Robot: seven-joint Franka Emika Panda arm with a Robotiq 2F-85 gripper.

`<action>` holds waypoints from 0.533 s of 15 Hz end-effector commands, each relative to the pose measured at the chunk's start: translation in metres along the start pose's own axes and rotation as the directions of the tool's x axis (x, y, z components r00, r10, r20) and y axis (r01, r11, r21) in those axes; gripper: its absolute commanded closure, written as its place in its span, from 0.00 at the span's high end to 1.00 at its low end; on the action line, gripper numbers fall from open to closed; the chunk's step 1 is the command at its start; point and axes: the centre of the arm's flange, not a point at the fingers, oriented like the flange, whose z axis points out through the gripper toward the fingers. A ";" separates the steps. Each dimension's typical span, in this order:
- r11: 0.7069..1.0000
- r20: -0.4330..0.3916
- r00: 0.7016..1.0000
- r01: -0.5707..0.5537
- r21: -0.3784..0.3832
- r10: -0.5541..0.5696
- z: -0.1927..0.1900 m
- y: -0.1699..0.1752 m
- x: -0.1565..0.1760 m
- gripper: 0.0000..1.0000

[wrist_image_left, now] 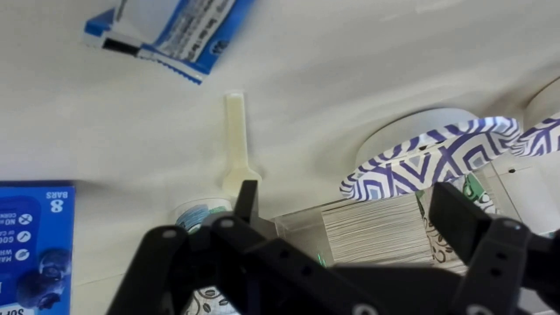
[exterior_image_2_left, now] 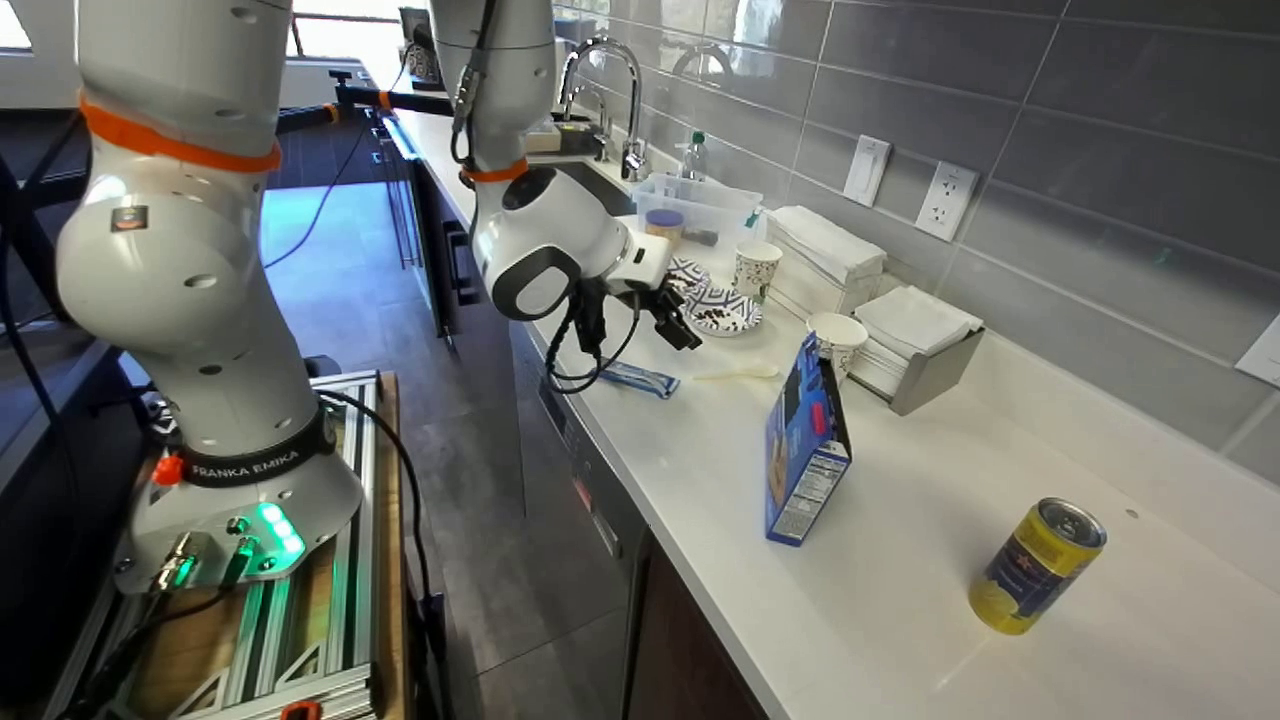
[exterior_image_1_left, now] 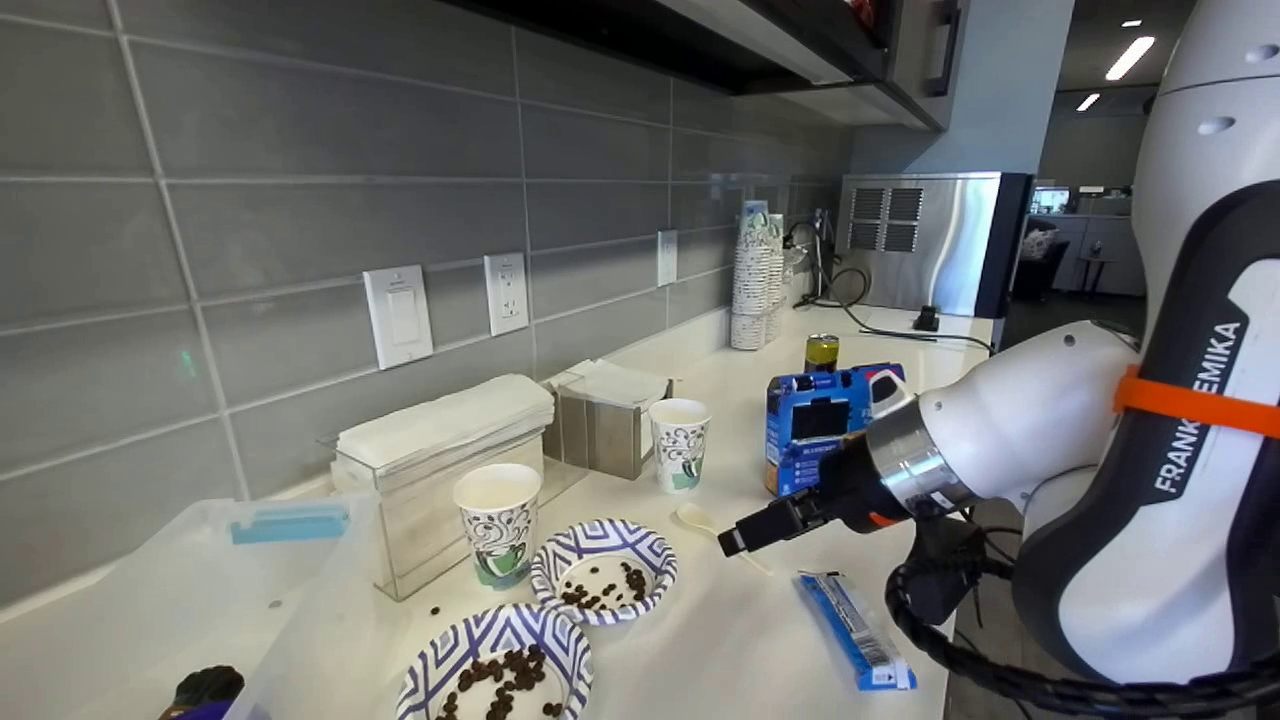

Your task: Pick up the spoon, get some of the objects from the bowl on the left and put them in the bowl on the right

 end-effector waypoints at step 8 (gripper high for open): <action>0.991 -0.030 0.997 0.062 -0.115 -0.065 0.047 0.029 0.006 1.00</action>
